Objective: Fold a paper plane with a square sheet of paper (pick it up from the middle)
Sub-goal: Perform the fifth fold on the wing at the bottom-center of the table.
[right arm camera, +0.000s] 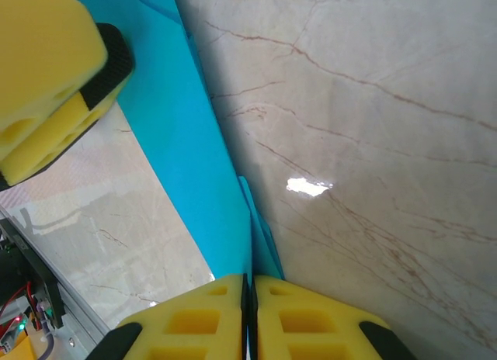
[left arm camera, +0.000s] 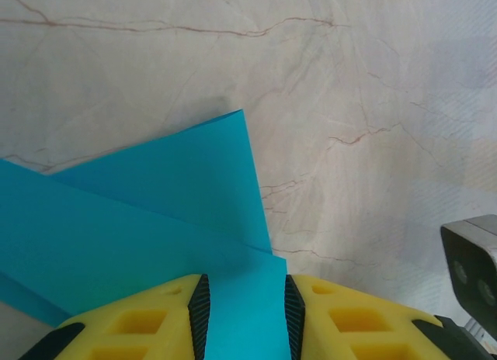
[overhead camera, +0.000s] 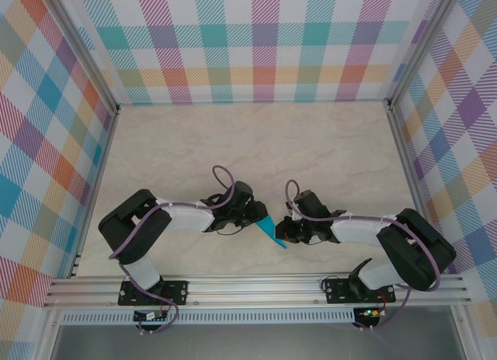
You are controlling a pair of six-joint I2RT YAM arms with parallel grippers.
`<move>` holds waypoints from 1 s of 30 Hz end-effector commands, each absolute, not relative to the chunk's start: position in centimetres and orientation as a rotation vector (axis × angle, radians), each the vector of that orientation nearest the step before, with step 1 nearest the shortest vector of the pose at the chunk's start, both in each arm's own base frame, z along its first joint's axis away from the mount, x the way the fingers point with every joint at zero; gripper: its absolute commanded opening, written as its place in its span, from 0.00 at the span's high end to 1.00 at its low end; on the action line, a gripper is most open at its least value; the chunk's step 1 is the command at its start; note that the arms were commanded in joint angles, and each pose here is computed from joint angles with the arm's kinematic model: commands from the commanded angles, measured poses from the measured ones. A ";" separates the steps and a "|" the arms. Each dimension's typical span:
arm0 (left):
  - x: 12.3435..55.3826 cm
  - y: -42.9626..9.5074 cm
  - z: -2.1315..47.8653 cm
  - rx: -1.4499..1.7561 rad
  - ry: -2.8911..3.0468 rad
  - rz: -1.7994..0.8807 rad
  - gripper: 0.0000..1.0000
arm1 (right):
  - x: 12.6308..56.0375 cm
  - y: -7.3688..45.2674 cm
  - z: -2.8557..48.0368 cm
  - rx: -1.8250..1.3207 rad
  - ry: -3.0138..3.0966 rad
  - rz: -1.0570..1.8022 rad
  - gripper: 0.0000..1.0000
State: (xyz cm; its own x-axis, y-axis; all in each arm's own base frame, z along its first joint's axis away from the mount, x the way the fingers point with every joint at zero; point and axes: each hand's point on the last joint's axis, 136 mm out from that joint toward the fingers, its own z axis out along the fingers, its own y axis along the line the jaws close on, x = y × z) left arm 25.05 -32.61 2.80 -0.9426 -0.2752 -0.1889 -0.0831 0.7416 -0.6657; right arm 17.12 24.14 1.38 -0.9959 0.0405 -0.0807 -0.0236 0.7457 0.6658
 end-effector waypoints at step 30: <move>23.9 -31.6 -0.4 -0.239 2.792 -0.835 0.68 | 16.9 25.9 7.3 -0.126 2.804 1.218 0.86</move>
